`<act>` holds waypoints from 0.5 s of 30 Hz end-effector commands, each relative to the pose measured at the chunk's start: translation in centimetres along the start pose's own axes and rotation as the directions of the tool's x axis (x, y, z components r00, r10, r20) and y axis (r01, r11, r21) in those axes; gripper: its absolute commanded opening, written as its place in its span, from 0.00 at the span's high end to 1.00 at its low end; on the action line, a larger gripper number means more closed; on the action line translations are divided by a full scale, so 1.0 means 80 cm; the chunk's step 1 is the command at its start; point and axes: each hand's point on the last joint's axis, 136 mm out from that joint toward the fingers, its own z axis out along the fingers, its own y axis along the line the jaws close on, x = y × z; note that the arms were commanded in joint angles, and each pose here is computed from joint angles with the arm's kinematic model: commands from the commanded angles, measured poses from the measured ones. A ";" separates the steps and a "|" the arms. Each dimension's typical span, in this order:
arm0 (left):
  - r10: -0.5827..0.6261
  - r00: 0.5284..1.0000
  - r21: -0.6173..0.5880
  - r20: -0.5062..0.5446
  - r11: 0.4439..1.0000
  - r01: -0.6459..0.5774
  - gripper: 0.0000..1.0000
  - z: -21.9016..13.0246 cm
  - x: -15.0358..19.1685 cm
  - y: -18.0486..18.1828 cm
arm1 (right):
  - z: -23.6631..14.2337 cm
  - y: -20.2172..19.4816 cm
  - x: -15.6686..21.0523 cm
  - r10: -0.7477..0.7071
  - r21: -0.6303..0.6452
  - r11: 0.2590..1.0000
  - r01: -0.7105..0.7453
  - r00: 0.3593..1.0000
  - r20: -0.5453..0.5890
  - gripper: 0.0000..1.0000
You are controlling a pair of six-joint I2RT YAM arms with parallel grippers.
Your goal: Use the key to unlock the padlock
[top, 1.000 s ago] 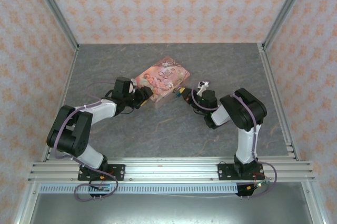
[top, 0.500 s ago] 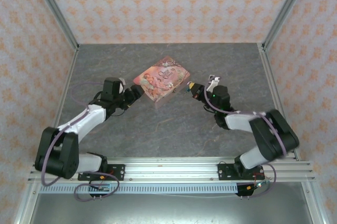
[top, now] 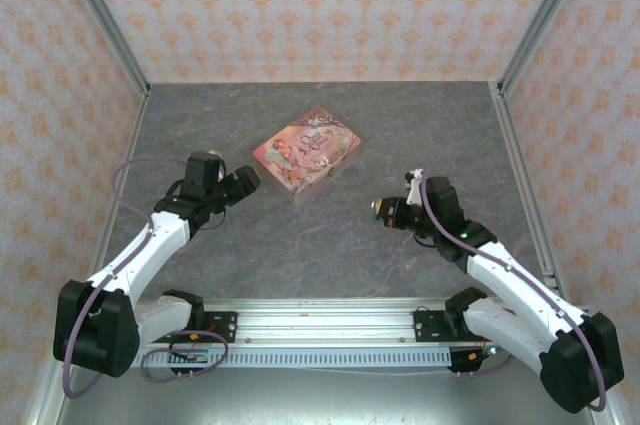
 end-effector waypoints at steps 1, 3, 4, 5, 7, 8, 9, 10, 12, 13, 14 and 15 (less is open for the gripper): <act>0.018 1.000 -0.037 0.020 0.999 -0.017 0.15 -0.007 -0.005 0.008 | 0.010 -0.026 0.051 0.065 0.092 0.995 -0.050 0.983 -0.169 1.00; 0.016 1.000 -0.037 0.018 0.999 -0.015 0.15 -0.007 -0.003 0.008 | 0.024 -0.026 0.059 0.064 0.097 0.994 -0.044 0.974 -0.216 1.00; 0.016 1.000 -0.038 0.017 0.999 -0.015 0.15 -0.007 -0.003 0.009 | 0.030 -0.027 0.062 0.063 0.104 0.994 -0.039 0.970 -0.236 1.00; 0.017 1.000 -0.039 0.017 0.999 -0.016 0.15 -0.008 -0.003 0.009 | 0.038 -0.026 0.063 0.055 0.105 0.994 -0.029 0.966 -0.253 1.00; 0.016 1.000 -0.036 0.015 0.999 -0.016 0.15 -0.008 -0.003 0.008 | 0.052 -0.026 0.065 0.051 0.107 0.994 -0.022 0.960 -0.274 1.00; 0.017 1.000 -0.031 0.013 0.999 -0.017 0.14 -0.007 -0.003 0.007 | 0.060 -0.029 0.067 0.054 0.113 0.993 -0.023 0.958 -0.282 1.00; 0.015 1.000 -0.028 0.012 0.999 -0.015 0.14 -0.008 -0.003 0.006 | 0.066 -0.030 0.067 0.055 0.114 0.993 -0.023 0.957 -0.286 1.00; 0.015 1.000 -0.024 0.013 1.000 -0.015 0.14 -0.008 -0.004 0.005 | 0.071 -0.031 0.066 0.056 0.116 0.993 -0.024 0.956 -0.286 1.00; 0.016 1.000 -0.019 0.011 1.000 -0.016 0.14 -0.009 -0.004 0.003 | 0.077 -0.032 0.064 0.055 0.119 0.993 -0.022 0.957 -0.284 1.00; 0.018 1.000 -0.017 0.012 1.000 -0.018 0.14 -0.010 -0.005 0.001 | 0.078 -0.033 0.062 0.054 0.127 0.992 -0.019 0.959 -0.279 0.97; 0.021 1.000 -0.019 0.012 1.000 -0.021 0.14 -0.011 -0.006 0.001 | 0.077 -0.035 0.059 0.048 0.134 0.991 -0.012 0.962 -0.269 0.90; 0.027 1.000 -0.019 0.014 0.999 -0.027 0.14 -0.012 -0.007 0.000 | 0.074 -0.035 0.054 0.036 0.144 0.990 0.001 0.966 -0.255 0.85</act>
